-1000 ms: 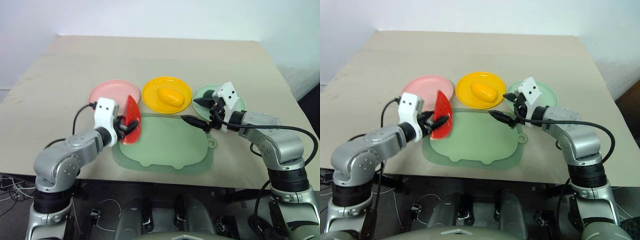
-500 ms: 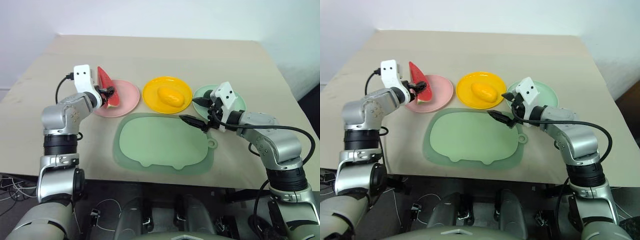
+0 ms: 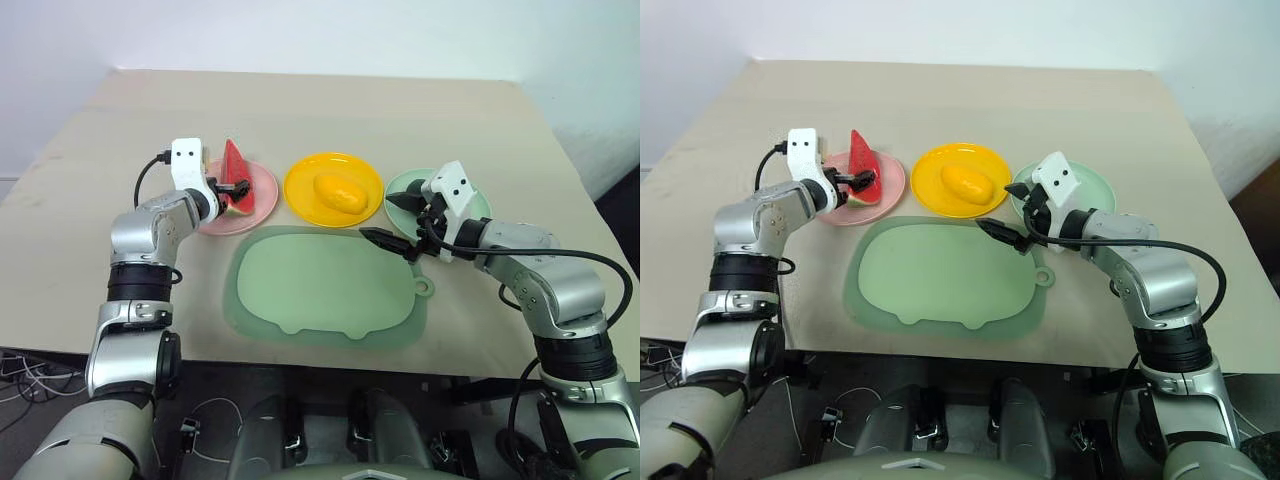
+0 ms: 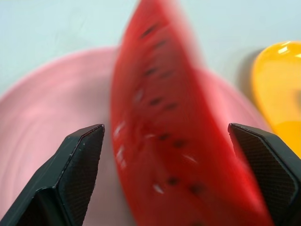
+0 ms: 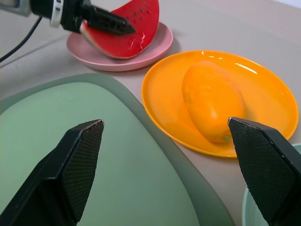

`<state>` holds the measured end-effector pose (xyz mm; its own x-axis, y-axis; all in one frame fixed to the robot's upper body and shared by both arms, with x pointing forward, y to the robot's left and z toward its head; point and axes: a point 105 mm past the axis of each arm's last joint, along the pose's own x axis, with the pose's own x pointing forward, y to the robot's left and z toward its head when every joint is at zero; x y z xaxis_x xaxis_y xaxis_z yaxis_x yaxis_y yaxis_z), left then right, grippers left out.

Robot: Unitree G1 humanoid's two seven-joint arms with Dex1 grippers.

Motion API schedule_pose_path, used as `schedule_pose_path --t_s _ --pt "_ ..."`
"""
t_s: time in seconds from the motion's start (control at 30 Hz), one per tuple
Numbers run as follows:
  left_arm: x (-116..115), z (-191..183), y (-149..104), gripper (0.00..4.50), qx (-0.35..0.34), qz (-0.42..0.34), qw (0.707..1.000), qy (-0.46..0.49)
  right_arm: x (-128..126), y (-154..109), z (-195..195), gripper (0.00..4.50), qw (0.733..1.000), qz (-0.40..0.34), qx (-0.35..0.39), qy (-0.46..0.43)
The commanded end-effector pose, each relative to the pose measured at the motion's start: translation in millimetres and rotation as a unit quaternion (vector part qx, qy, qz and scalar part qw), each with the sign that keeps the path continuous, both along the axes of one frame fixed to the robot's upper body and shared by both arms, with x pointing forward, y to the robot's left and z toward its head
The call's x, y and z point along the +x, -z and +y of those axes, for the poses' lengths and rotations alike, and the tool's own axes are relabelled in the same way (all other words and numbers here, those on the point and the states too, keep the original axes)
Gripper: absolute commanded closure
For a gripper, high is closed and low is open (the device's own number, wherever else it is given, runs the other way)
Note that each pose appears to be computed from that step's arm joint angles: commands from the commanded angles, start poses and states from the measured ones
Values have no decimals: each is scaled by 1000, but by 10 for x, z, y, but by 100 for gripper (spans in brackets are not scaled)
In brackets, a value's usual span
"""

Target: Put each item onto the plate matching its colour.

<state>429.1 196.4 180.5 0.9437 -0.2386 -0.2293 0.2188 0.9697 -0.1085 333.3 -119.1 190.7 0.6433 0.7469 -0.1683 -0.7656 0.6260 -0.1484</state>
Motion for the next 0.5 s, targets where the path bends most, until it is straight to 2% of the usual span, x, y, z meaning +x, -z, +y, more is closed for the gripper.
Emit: schedule_pose_path --t_s 0.03,0.23,0.37,0.43,0.5 --pt "-209 -21 -496 4 10 -76 996 41 -37 -200 -11 0 999 -31 22 -3" --pt "-565 32 -704 4 -8 -130 987 94 -38 -237 -32 0 998 -39 49 9" --pt "-955 98 -758 4 -30 -198 965 168 -70 -299 -70 0 995 -57 78 20" --pt "-1037 160 -689 4 -19 -199 963 179 -86 -383 -82 0 990 -90 107 30" --pt "-1100 233 -621 4 -17 -197 963 185 -128 -401 -70 0 987 -85 134 26"
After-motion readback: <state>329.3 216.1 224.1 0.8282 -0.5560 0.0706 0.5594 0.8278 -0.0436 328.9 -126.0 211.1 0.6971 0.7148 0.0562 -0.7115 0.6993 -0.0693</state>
